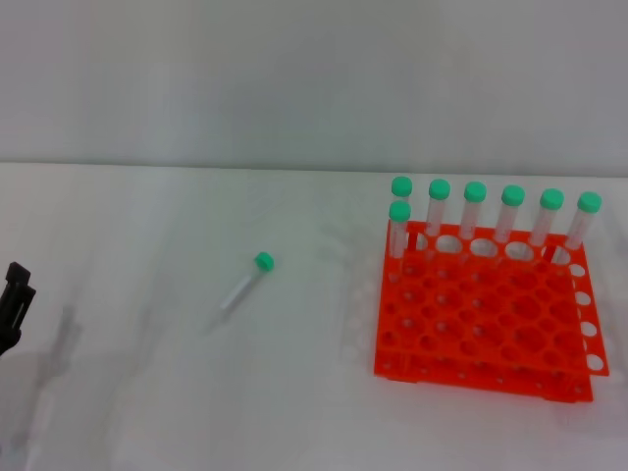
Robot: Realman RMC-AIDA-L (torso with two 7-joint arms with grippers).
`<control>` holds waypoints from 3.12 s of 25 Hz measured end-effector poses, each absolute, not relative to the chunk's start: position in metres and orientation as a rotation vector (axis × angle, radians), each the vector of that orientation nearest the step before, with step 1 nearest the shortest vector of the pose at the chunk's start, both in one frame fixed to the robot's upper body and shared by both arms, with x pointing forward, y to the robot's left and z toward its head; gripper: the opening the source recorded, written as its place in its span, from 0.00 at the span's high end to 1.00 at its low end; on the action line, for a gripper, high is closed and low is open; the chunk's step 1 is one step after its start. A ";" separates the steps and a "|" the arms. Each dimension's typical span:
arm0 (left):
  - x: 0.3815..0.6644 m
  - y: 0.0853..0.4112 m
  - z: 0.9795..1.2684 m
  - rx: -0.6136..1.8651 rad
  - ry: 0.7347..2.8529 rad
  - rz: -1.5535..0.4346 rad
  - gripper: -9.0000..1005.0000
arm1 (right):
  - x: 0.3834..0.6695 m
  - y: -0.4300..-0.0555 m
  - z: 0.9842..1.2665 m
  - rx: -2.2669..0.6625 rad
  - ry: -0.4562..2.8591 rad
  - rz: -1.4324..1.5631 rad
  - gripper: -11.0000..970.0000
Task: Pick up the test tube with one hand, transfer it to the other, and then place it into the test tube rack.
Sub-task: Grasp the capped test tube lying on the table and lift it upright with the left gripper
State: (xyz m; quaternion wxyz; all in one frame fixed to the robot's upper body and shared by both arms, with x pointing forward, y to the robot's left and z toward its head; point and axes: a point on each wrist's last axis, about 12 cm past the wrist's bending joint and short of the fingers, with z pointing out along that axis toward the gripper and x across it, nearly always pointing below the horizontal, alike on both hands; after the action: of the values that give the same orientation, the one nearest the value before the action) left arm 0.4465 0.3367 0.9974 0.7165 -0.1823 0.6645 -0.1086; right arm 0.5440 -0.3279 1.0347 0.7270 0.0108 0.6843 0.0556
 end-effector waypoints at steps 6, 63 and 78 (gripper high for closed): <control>0.455 0.338 1.001 -0.416 1.453 -0.228 0.13 | 0.547 -0.328 1.037 0.032 1.498 0.120 0.10; 0.620 0.407 1.228 -0.076 2.631 -0.515 0.14 | 0.599 -0.335 1.079 0.008 1.417 0.045 0.10; 0.672 0.314 1.201 0.384 2.840 -0.305 0.14 | 0.593 -0.329 1.070 0.029 1.442 0.070 0.10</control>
State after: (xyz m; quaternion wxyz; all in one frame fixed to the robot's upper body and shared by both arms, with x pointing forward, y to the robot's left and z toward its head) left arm 0.6719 0.3138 1.2010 0.1293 0.1320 0.9772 -0.1048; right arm 0.5931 -0.3293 1.0697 0.7503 0.0133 0.6602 0.0320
